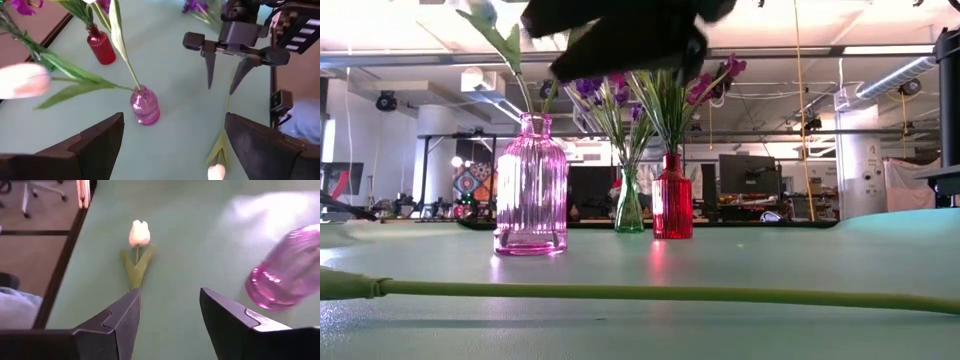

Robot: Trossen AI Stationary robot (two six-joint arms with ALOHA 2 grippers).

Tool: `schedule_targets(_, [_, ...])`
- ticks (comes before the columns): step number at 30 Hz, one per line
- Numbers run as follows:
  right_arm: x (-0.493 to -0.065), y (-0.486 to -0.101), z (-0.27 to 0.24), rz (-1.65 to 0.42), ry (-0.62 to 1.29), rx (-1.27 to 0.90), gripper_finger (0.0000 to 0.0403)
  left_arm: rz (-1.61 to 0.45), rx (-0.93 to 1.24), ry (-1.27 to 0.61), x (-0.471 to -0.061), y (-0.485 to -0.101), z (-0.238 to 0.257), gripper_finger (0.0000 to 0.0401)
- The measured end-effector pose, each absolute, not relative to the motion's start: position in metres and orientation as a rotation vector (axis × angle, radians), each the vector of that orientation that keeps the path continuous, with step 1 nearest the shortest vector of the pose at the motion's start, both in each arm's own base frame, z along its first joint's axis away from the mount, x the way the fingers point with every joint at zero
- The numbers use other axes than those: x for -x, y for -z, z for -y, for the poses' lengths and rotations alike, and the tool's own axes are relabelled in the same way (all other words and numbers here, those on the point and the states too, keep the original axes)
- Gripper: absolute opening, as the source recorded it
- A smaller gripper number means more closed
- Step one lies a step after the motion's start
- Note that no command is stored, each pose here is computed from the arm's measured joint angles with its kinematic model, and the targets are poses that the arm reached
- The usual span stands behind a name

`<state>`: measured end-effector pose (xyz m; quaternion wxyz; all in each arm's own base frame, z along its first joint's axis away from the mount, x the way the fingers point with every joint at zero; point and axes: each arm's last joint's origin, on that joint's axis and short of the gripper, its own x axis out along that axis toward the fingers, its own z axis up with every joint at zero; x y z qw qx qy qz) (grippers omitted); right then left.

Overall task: Sort flowers into vase by color
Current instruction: Put the white flower into the purple vase

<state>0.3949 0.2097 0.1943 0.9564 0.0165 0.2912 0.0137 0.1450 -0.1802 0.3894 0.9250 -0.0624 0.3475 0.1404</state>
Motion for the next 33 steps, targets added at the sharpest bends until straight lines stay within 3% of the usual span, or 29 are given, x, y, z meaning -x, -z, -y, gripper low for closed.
schedule_targets(11, [-0.426,-0.146,-0.226,-0.613,-0.081,-0.023,0.0279,-0.754,0.099,-0.338,-0.141,-0.373,0.197,0.0335])
schedule_targets(16, [-0.446,-0.129,-0.238,-0.633,-0.120,-0.025,0.0283,-0.764,0.078,-0.349,-0.142,-0.368,0.203,0.0335])
schedule_targets(24, [-0.461,-0.120,-0.238,-0.802,-0.064,0.016,0.0225,-0.772,0.062,-0.364,-0.145,-0.361,0.209,0.0335])
schedule_targets(33, [-0.465,-0.126,-0.238,-0.846,-0.082,0.014,0.0116,-0.779,0.045,-0.372,-0.147,-0.357,0.213,0.0335])
